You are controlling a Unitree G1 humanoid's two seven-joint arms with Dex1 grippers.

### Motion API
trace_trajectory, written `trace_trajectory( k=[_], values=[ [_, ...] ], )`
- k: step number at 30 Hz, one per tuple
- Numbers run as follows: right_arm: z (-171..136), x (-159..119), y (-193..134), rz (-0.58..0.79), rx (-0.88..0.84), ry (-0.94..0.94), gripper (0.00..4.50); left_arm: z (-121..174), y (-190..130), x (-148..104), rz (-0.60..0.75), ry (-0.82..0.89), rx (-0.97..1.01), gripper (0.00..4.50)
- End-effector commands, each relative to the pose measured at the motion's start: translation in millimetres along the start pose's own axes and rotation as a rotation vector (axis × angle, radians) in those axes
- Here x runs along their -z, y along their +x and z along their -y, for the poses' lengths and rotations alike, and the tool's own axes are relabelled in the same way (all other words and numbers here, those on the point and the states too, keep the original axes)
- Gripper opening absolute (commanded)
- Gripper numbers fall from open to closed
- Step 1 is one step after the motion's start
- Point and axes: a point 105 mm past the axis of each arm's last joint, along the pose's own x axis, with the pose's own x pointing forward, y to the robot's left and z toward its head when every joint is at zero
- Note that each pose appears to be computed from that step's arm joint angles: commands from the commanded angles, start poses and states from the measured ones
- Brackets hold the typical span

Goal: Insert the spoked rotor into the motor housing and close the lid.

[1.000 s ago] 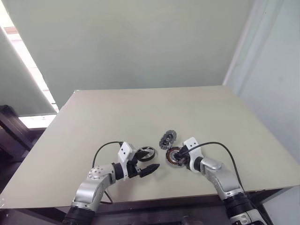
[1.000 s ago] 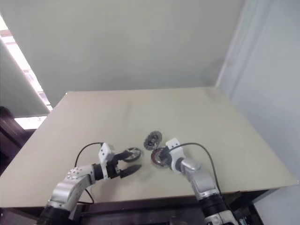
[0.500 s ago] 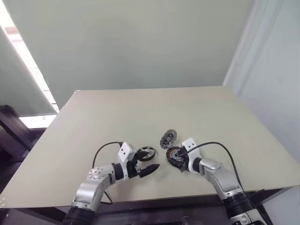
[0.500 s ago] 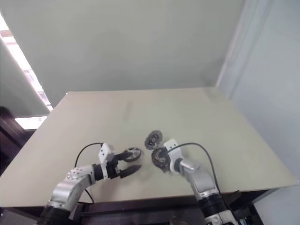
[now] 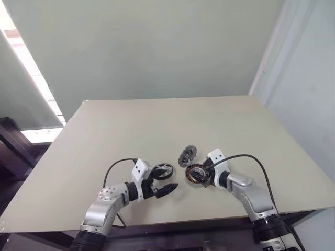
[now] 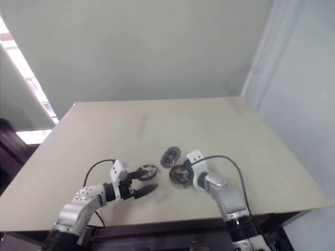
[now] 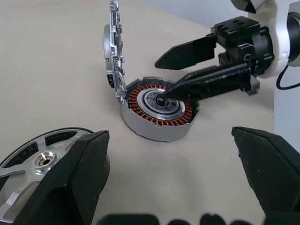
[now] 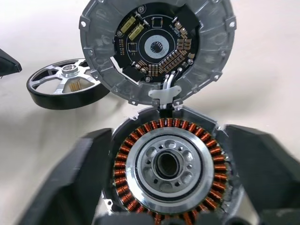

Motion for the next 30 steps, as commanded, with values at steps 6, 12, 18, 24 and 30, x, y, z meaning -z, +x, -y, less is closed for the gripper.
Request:
trace_trajectory(
  k=[6, 12, 18, 24, 30],
  values=[
    [-2.1, -7.1, -1.6, -0.004, 0.002, -0.055, 1.06, 1.2, 2.2, -12.7, 0.024, 0.049, 0.018, 4.50],
    [-7.0, -2.8, 1.9, -0.025, -0.015, -0.056, 0.03, 1.5, 2.2, -12.8, 0.023, 0.050, 0.018, 4.50],
    [-6.2, 5.6, 5.4, -0.061, -0.005, -0.068, 0.03, 2.1, 1.4, -12.3, 0.022, 0.049, 0.015, 4.50],
    [-3.1, 8.6, 10.4, -0.075, 0.012, -0.083, 0.03, 1.9, 1.4, -12.8, 0.024, 0.050, 0.013, 4.50],
    [-1.0, 3.9, 16.9, -0.058, 0.026, -0.085, 0.03, 2.4, 1.8, -13.5, 0.026, 0.050, 0.013, 4.50]
  ],
)
